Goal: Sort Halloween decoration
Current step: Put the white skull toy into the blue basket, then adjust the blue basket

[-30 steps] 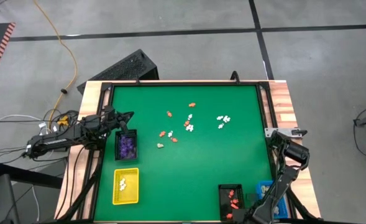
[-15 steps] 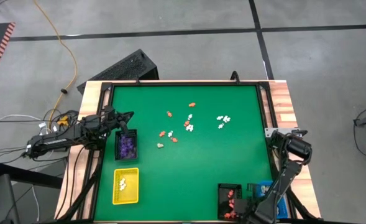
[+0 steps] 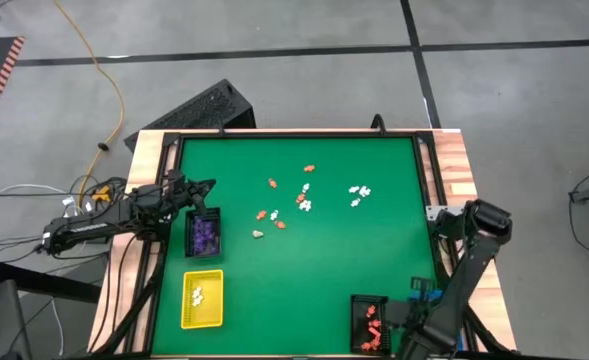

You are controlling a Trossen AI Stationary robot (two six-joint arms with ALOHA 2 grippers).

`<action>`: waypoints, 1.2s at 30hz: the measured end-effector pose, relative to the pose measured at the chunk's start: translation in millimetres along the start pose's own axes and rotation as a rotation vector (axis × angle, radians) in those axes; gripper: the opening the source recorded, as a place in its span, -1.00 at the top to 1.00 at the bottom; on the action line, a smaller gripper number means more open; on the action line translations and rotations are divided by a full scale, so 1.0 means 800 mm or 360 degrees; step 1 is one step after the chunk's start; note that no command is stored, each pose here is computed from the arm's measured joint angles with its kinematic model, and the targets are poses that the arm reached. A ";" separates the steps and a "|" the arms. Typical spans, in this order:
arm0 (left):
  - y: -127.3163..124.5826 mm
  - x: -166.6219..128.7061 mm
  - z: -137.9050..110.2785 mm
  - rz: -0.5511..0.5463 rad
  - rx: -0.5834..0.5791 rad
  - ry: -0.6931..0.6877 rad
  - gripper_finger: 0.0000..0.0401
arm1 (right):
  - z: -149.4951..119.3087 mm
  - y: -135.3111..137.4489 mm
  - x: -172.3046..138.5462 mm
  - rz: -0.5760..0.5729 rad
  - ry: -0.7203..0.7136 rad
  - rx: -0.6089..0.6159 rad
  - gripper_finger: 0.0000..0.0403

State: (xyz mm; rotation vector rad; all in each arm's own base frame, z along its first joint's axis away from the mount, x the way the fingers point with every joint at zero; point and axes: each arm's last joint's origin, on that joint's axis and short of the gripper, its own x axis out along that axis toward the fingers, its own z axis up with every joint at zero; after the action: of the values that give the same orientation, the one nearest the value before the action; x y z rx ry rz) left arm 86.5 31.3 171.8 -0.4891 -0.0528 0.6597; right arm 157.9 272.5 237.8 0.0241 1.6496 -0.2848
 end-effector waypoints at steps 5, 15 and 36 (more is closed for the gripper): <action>0.000 0.000 0.000 -0.0001 0.0000 -0.0001 1.00 | -0.023 -0.013 -0.017 0.0013 0.0095 0.0062 0.78; 0.000 0.000 0.000 -0.0018 0.0000 0.0010 1.00 | -0.053 0.004 0.007 0.0122 0.0179 0.0193 0.67; -0.001 0.000 -0.001 -0.0056 0.0001 0.0033 1.00 | -0.034 0.004 0.011 0.0167 0.0117 0.0194 0.06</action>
State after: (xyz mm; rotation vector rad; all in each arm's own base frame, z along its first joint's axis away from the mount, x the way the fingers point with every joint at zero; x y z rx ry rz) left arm 87.1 30.4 171.7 -0.4934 -0.0417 0.6201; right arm 131.2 279.4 230.2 0.2145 1.6959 -0.3072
